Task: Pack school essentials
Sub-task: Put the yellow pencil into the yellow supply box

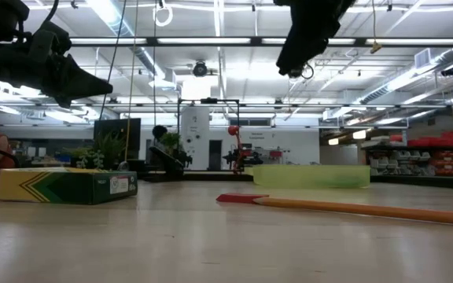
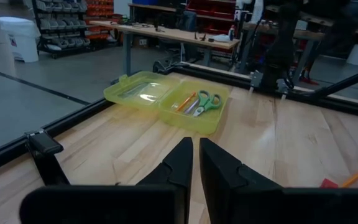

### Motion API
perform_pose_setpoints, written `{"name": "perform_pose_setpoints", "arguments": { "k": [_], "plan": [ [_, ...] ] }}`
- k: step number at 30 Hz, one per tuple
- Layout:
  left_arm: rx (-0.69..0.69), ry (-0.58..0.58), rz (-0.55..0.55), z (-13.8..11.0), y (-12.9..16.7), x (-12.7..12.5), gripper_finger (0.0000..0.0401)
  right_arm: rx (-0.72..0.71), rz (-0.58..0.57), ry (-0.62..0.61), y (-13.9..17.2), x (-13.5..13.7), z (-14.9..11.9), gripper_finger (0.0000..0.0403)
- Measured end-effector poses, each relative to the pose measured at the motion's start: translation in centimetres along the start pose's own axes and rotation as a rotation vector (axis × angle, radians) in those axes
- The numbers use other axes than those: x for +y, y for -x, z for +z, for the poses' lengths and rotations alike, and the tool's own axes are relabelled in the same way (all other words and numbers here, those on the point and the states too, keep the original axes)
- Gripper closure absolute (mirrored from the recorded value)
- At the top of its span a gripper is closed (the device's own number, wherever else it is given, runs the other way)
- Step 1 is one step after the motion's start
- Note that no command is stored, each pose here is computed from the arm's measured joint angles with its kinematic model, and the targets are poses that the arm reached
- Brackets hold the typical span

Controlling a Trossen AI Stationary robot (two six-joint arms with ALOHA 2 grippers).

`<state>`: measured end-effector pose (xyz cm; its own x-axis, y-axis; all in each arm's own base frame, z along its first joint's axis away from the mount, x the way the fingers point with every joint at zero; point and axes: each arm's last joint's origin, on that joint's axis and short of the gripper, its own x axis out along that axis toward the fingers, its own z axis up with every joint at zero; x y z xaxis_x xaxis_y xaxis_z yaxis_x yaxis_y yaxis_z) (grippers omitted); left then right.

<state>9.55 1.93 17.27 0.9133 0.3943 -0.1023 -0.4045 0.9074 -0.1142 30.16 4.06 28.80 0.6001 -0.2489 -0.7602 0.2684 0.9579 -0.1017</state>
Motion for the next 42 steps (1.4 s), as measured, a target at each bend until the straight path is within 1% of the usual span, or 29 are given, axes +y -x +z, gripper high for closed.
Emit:
{"name": "perform_pose_setpoints", "arguments": {
  "k": [7,12,20,27,37,42],
  "plan": [
    [0.000,0.000,-0.001,0.0,0.0,0.0,0.0370,-0.059,-0.015,-0.034,-0.2,2.4,-0.2,0.0184],
    [0.000,0.000,0.000,0.0,0.0,0.0,0.0373,-0.036,-0.015,-0.060,-1.7,3.9,-0.6,0.0184],
    [0.000,0.000,0.000,0.0,0.0,0.0,0.0365,0.020,-0.013,-0.089,-4.3,6.3,-1.8,0.0184],
    [0.001,0.000,0.000,0.0,0.0,0.0,0.0375,0.006,0.042,-0.128,-5.6,8.5,-2.4,0.0186],
    [0.001,0.000,0.000,0.0,0.0,0.0,0.0365,0.071,0.038,-0.186,-7.5,11.4,-4.7,0.0187],
    [0.001,0.000,0.000,0.0,0.0,0.0,0.0369,0.120,0.044,-0.223,-8.4,12.6,-6.0,0.0187]
  ]
}}
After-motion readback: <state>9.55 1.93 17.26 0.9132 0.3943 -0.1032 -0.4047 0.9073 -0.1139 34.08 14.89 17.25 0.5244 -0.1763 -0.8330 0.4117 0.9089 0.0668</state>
